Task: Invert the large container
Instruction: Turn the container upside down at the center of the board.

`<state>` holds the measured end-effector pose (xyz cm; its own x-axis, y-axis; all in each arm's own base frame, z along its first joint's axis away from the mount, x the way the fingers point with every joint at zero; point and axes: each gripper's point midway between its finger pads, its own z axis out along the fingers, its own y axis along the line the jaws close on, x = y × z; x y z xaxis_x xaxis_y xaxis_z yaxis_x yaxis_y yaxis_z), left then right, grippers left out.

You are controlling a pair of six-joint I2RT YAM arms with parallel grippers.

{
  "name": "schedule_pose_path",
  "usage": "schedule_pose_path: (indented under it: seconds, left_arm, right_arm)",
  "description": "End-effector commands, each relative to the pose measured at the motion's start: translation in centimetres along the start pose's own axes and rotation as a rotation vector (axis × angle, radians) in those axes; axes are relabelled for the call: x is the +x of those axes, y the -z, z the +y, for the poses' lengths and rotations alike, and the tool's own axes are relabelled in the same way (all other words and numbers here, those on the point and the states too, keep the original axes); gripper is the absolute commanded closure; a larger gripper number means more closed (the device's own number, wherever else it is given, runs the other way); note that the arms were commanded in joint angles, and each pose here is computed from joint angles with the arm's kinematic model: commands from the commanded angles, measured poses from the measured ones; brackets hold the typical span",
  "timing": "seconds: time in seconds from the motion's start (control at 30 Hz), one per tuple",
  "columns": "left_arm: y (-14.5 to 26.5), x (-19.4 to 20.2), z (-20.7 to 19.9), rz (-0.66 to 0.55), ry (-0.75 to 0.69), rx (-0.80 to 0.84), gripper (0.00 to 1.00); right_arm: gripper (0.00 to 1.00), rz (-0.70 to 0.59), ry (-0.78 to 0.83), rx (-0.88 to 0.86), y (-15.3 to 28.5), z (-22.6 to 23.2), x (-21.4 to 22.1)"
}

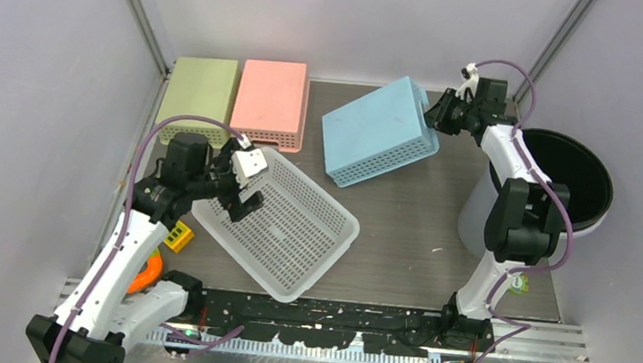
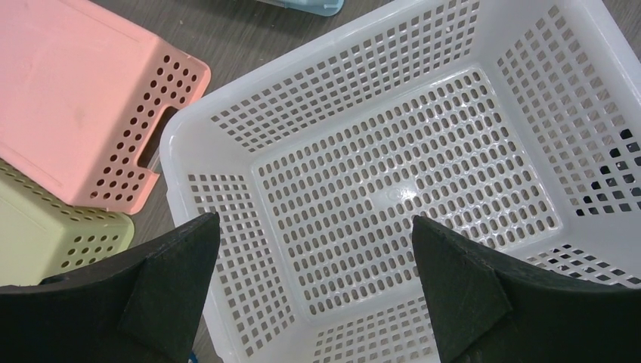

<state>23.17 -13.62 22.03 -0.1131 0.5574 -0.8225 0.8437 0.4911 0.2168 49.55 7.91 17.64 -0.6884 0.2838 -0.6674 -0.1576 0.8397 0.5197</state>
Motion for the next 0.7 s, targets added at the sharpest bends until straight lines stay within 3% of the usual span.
schedule_pose_path:
  seconds: [0.0, 0.67]
  left_arm:
    - [-0.1, -0.6, -0.1, -0.037, 0.018, 0.017, 0.00]
    - [0.3, -0.7, 0.1, -0.057, 0.056, 0.026, 0.00]
  right_arm:
    - [0.77, -0.013, 0.050, 0.014, -1.1, -1.1, -0.2]
    - [0.69, 0.036, 0.083, 0.083, -2.2, -3.7, -0.7]
